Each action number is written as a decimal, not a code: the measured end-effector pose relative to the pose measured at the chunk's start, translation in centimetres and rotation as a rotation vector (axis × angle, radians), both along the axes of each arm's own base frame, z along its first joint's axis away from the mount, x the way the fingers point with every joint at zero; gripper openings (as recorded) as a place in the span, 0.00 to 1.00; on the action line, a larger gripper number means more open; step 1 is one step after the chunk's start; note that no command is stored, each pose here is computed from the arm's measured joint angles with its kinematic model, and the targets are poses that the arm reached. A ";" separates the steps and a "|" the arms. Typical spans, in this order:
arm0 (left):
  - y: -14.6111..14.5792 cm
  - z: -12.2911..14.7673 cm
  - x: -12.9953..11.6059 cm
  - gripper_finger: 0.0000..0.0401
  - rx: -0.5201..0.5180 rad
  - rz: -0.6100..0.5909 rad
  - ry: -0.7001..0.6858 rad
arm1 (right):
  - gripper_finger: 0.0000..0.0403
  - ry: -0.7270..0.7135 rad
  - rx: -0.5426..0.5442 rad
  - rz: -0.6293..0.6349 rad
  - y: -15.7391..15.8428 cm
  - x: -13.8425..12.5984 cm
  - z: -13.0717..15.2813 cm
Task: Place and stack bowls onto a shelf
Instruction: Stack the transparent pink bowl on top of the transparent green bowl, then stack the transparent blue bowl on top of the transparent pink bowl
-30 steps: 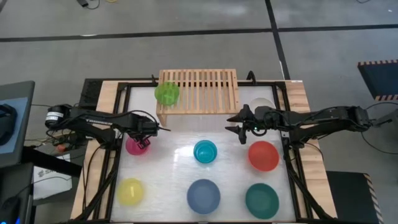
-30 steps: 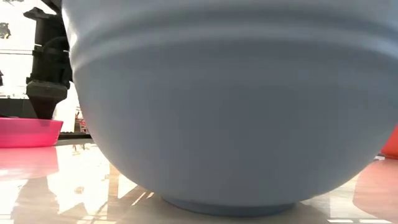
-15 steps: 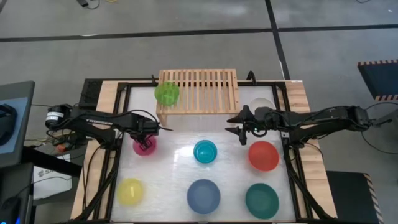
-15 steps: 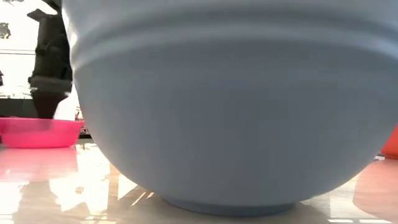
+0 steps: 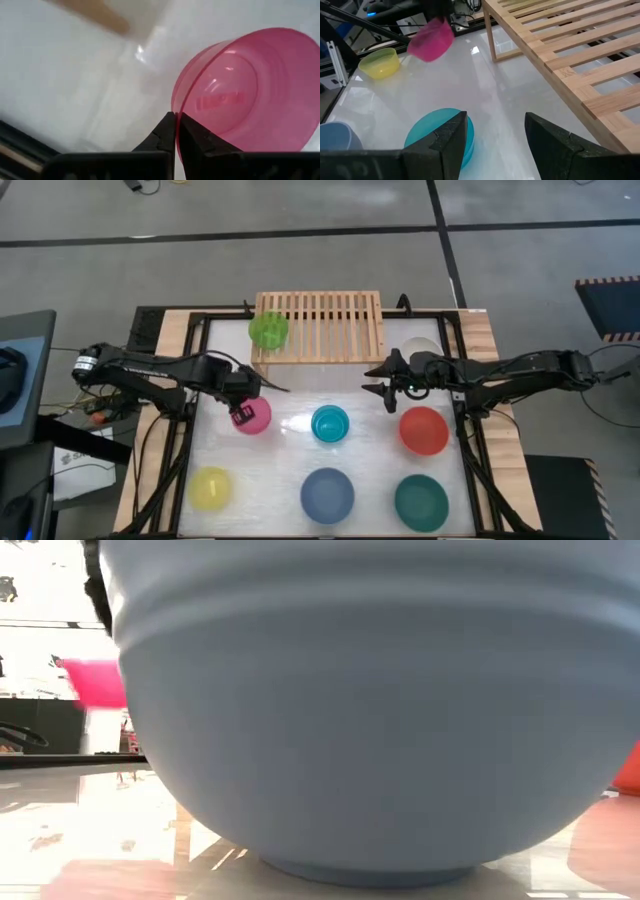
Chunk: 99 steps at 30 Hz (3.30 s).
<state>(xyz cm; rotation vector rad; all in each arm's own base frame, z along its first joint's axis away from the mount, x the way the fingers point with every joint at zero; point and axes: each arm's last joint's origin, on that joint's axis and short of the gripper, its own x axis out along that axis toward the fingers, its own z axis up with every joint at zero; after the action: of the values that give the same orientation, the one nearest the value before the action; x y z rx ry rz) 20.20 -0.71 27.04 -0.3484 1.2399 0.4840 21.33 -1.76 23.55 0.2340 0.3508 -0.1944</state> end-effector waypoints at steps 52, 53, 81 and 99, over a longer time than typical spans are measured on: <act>14.5 10.7 1.5 0.05 0.269 0.289 -0.253 | 0.56 -0.194 -0.048 -0.052 -1.6 1.9 5.8; 14.6 10.5 1.6 0.08 0.256 0.285 -0.250 | 0.56 -0.170 -0.038 -0.044 -1.5 2.2 5.4; 0.1 7.1 -0.8 0.30 0.533 -0.245 -0.836 | 0.56 0.204 0.217 -0.248 7.7 8.0 -4.2; -2.4 4.0 -2.6 0.29 0.507 -0.294 -0.952 | 0.56 0.281 0.454 -0.443 6.9 8.4 -7.2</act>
<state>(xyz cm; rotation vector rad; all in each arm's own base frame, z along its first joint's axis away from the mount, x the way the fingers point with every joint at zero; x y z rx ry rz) 17.62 -3.16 31.02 0.0576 0.2108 0.2948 29.71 5.17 16.38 0.7392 0.6196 -0.5893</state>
